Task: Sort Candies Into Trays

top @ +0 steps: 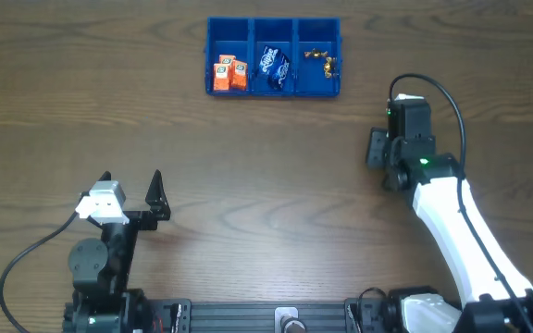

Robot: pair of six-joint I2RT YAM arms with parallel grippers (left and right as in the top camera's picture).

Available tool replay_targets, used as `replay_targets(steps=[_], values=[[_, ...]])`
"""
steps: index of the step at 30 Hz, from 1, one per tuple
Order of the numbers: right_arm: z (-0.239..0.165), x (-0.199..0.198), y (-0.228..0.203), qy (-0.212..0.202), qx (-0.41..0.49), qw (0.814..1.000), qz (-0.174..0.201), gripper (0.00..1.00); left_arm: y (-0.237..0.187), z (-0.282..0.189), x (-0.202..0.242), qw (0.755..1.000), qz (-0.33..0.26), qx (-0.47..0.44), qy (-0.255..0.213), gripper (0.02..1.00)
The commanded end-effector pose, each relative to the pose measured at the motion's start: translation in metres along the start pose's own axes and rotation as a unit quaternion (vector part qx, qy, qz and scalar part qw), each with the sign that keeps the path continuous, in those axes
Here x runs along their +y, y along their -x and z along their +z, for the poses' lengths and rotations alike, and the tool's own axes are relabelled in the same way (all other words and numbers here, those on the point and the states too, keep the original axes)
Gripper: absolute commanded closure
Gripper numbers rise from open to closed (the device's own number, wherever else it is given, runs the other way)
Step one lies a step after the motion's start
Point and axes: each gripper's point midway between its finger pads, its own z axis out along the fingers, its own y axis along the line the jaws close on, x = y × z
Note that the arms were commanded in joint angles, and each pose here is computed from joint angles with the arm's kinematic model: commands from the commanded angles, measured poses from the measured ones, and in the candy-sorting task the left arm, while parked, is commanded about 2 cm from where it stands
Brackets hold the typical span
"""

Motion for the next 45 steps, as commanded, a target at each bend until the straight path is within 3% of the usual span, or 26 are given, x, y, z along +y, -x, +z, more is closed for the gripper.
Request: replay_targets(steps=[1, 9, 37, 45], values=[[0.020, 0.000, -0.015, -0.009, 0.036, 0.999, 0.003, 0.428, -0.017, 0.001, 0.002, 1.000, 0.002, 0.025, 0.001, 0.020], [0.062, -0.006, -0.035, -0.025, 0.083, 0.996, 0.006, 0.430, -0.017, 0.001, 0.002, 1.000, 0.002, 0.025, 0.001, 0.020], [0.088, -0.006, -0.043, -0.018, 0.098, 0.995, 0.016, 0.441, -0.017, 0.001, 0.002, 1.000, 0.002, 0.025, 0.001, 0.020], [0.090, -0.004, -0.044, -0.013, 0.101, 0.995, 0.016, 0.568, -0.017, 0.001, 0.002, 1.000, 0.002, 0.025, 0.001, 0.020]])
